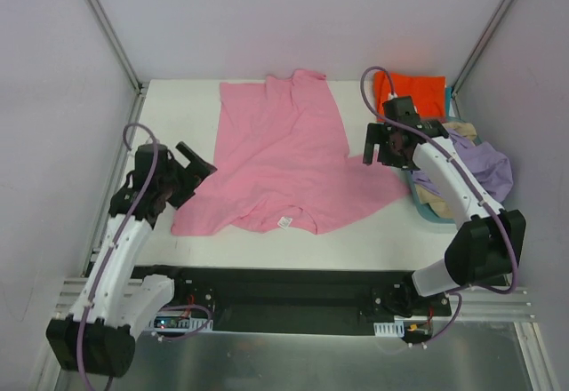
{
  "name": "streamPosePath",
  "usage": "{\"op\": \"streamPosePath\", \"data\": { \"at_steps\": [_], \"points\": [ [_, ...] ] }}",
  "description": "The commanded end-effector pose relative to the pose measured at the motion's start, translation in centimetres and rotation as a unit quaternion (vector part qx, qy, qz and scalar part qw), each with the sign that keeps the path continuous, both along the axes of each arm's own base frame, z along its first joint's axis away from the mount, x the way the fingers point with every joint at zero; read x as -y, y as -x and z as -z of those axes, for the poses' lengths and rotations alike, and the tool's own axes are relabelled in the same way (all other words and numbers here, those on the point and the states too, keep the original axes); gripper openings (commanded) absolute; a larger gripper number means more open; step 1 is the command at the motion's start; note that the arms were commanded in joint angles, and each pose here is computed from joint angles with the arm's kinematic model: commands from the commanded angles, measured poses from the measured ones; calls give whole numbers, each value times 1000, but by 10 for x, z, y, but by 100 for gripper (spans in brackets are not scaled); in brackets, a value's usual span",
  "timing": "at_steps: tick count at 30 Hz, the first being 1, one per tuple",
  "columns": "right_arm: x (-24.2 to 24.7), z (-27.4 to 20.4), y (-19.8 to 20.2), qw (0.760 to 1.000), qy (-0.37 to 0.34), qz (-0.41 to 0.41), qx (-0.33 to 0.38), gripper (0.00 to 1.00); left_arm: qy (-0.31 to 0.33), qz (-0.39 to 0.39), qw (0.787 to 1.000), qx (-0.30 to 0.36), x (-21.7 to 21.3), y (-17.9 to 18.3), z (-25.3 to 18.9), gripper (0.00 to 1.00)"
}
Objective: Fold and stack the t-shirts
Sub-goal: Flatten the tshirt out
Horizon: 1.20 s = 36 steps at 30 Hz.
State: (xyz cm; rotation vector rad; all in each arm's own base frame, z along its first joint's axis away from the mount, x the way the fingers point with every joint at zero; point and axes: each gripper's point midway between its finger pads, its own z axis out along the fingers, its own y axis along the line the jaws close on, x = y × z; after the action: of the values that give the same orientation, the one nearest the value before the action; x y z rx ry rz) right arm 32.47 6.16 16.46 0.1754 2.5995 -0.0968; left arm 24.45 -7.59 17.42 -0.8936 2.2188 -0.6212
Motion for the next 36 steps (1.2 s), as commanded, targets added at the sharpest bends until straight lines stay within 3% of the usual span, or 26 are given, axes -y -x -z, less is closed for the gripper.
{"op": "streamPosePath", "data": {
  "at_steps": [1,8,14,18,21,24,27,29,32,33,36],
  "points": [
    [-57,20,10,994,-95,-44,-12,97,-24,96,995,21,34,-59,-12,99],
    [-93,77,35,982,-152,-49,-98,97,-40,171,984,-31,68,-146,26,99],
    [-67,118,28,989,-67,-12,-131,97,-17,207,974,-95,88,-163,82,99],
    [-62,133,12,987,-44,-12,-155,97,-30,195,969,-151,79,-143,124,99],
    [-53,135,-7,984,-9,-17,-176,97,-45,184,962,-196,73,-107,150,99],
    [-63,134,-40,983,-14,-50,-175,97,-39,179,953,-240,74,-54,165,99],
    [-74,132,-70,981,-11,-81,-176,98,-26,200,936,-289,92,19,177,99],
    [-81,147,-87,976,-8,-114,-183,98,-10,234,928,-291,120,49,167,99],
    [-107,126,-139,978,-34,-155,-133,98,-22,307,916,-257,148,66,146,99],
    [-119,137,-156,977,-49,-168,-122,98,-19,326,920,-217,160,55,124,99],
    [-146,109,-207,974,-83,-210,-22,97,-20,398,911,-101,195,38,63,99]
  ]
}}
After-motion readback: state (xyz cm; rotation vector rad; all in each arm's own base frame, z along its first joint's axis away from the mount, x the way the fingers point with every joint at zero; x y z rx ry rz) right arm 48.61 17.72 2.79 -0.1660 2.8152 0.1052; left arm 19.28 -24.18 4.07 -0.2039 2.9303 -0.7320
